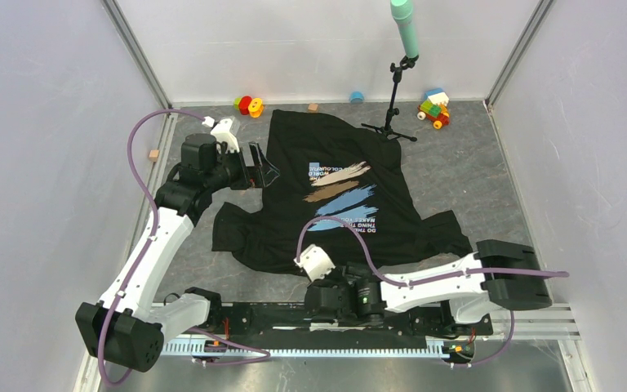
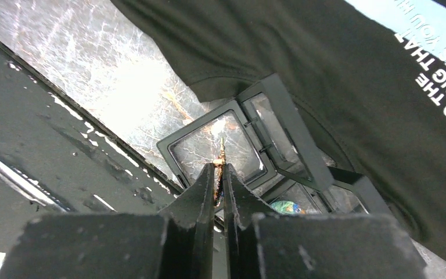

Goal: Pin the brooch onto the clothing

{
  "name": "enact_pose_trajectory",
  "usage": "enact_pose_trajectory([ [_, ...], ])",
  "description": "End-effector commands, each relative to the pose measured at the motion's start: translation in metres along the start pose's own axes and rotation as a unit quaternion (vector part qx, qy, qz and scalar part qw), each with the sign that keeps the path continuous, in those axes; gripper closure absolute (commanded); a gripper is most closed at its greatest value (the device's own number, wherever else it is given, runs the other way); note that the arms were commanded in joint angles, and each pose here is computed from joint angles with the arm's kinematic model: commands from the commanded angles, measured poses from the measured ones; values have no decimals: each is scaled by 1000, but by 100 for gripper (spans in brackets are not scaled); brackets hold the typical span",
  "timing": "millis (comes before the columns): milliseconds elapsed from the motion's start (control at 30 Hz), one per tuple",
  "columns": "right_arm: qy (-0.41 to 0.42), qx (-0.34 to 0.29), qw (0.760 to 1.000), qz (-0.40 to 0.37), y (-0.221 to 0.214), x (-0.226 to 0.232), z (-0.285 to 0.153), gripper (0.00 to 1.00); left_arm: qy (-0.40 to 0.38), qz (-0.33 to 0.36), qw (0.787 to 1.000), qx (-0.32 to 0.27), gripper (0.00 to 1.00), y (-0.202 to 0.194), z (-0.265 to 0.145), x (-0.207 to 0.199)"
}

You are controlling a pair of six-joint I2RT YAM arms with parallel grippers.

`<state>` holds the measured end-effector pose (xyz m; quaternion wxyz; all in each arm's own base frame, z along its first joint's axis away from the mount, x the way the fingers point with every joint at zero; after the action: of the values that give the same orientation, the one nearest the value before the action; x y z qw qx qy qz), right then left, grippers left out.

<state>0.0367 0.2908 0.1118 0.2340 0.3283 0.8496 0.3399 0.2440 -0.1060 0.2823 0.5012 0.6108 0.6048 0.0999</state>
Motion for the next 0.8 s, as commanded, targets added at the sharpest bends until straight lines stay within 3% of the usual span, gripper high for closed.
enact_pose_trajectory([
  [0, 7, -48, 998, 40, 15, -8, -12, 100, -14, 9, 1000, -9, 0, 4, -1, -4],
  [200, 59, -96, 991, 68, 31, -16, -24, 100, -50, 19, 998, -11, 0, 4, -5, -11],
  [433, 149, -208, 961, 105, 78, -47, -43, 100, -126, 44, 991, -26, 0, 4, -15, -26],
  [633, 175, -267, 942, 104, 108, -90, -51, 100, -252, 55, 966, -20, 0, 2, -25, -51],
  [767, 205, -288, 931, 90, 114, -124, -54, 100, -288, 80, 954, 3, 0, -9, -25, -63],
])
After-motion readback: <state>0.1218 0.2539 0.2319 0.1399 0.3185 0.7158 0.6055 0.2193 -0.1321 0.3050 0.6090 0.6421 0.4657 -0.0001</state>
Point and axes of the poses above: each gripper's point midway between its finger pads, its own z axis out along the fingers, its own x axis along the line the jaws close on, y = z × x, the point moved 8 cm from there along -z, back along the fingers, and after that the axes turned 4 degrees about -z, right-handed, at the moved point
